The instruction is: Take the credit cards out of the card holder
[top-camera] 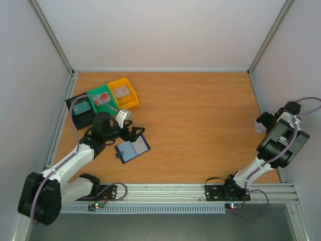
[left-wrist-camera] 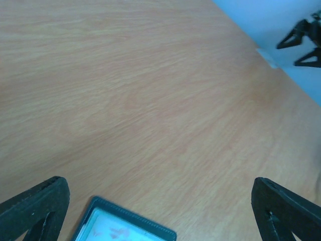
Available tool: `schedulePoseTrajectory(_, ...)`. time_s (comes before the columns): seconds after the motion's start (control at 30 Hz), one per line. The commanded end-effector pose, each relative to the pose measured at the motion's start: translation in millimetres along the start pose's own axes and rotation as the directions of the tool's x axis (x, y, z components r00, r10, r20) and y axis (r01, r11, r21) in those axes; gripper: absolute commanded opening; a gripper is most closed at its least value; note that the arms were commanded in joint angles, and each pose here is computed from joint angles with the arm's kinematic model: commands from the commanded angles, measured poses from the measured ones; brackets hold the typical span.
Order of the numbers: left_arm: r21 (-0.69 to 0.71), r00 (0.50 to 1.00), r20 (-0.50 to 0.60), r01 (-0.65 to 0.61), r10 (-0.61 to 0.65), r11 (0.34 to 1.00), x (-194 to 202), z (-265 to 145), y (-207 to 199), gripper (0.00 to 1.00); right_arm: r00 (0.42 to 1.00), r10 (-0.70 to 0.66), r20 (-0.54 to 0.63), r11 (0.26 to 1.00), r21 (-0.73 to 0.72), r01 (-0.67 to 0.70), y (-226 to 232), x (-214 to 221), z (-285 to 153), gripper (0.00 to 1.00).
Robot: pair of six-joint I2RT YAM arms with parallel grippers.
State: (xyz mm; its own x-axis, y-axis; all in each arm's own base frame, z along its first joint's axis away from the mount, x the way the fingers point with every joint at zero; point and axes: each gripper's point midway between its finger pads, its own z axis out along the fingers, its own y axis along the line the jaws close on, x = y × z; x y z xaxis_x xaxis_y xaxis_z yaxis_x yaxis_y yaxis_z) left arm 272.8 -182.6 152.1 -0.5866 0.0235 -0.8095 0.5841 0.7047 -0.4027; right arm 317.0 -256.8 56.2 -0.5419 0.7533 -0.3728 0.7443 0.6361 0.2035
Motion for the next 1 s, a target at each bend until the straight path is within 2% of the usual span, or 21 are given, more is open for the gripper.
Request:
schedulePoseTrajectory(0.0, 0.162, 0.983, 0.078, -0.177, 0.166, 0.971, -36.6, 6.0, -30.1, 0.99, 1.000, -0.003, -0.021, 0.998, 0.059, 0.004, -13.4, -7.4, 18.7, 0.98)
schedulePoseTrajectory(0.17, 0.170, 0.987, 0.054, -0.160, 0.153, 0.972, -34.8, 9.4, -33.0, 0.99, 0.996, -0.005, -0.093, 1.000, 0.013, 0.006, -7.3, -2.3, 36.3, 0.98)
schedulePoseTrajectory(0.37, 0.174, 0.988, 0.029, -0.154, 0.151, 0.973, -31.1, 10.3, -33.2, 0.99, 0.993, 0.001, -0.116, 0.998, -0.062, -0.008, 0.8, -4.7, 39.9, 0.99)
schedulePoseTrajectory(0.5, 0.176, 0.988, 0.028, -0.153, 0.151, 0.972, -32.1, 11.7, -33.0, 0.99, 0.989, 0.038, -0.143, 0.997, -0.057, -0.046, -10.3, 2.6, 47.4, 0.99)
schedulePoseTrajectory(0.97, 0.199, 0.991, 0.022, -0.131, 0.129, 0.971, -31.9, 12.8, -35.9, 0.99, 0.979, 0.014, -0.202, 1.000, -0.022, -0.019, -20.7, 9.1, 66.1, 0.98)
